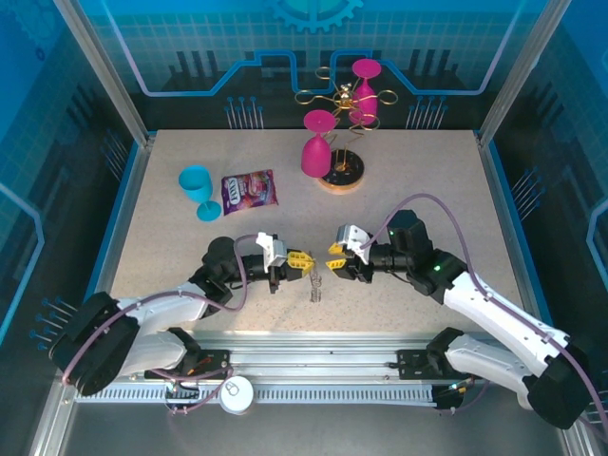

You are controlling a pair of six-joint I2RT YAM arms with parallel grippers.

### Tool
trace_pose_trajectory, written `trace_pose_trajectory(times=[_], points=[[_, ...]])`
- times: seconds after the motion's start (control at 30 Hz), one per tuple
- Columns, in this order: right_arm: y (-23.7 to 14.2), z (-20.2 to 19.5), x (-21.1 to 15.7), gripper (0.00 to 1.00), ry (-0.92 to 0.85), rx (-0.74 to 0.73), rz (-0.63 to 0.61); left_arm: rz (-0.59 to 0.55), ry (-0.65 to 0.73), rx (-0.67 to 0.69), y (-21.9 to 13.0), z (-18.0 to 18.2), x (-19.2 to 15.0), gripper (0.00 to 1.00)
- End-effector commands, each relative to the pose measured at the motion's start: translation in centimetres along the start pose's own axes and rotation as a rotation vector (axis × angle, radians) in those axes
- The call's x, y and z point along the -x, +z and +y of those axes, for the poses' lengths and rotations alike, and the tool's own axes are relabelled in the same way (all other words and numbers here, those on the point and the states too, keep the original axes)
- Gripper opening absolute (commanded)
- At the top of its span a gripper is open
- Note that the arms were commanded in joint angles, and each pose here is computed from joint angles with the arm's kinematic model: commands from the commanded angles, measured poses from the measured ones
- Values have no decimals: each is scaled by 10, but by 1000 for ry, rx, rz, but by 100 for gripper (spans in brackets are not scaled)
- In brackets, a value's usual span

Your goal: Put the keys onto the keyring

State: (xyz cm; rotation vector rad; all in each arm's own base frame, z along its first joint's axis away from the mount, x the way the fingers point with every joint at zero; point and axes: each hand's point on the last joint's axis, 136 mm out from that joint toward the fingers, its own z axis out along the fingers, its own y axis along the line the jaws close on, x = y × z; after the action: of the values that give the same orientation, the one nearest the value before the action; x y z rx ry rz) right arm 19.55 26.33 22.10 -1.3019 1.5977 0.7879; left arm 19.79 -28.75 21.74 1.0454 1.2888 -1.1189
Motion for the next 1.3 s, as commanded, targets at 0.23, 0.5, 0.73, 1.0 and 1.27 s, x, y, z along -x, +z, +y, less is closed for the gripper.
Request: trace_pose_trajectory(times=[0.23,0.5,0.73,1.0,1.27], points=[[5,5,28,26,3,63,-139,-169,-1,-46,2,-6,31,0],[8,8,35,21,0,90,-163,-158,-3,-56,1,-9,30,0],[13,12,38,12,0,123,-176,-165,3,-62,1,-11,33,0],[9,9,33,0,-50,88,-112,-130,11,12,-4,-3,24,31],[7,6,8,0,-137,84,182,164,61,98,-8,9,-10,34]])
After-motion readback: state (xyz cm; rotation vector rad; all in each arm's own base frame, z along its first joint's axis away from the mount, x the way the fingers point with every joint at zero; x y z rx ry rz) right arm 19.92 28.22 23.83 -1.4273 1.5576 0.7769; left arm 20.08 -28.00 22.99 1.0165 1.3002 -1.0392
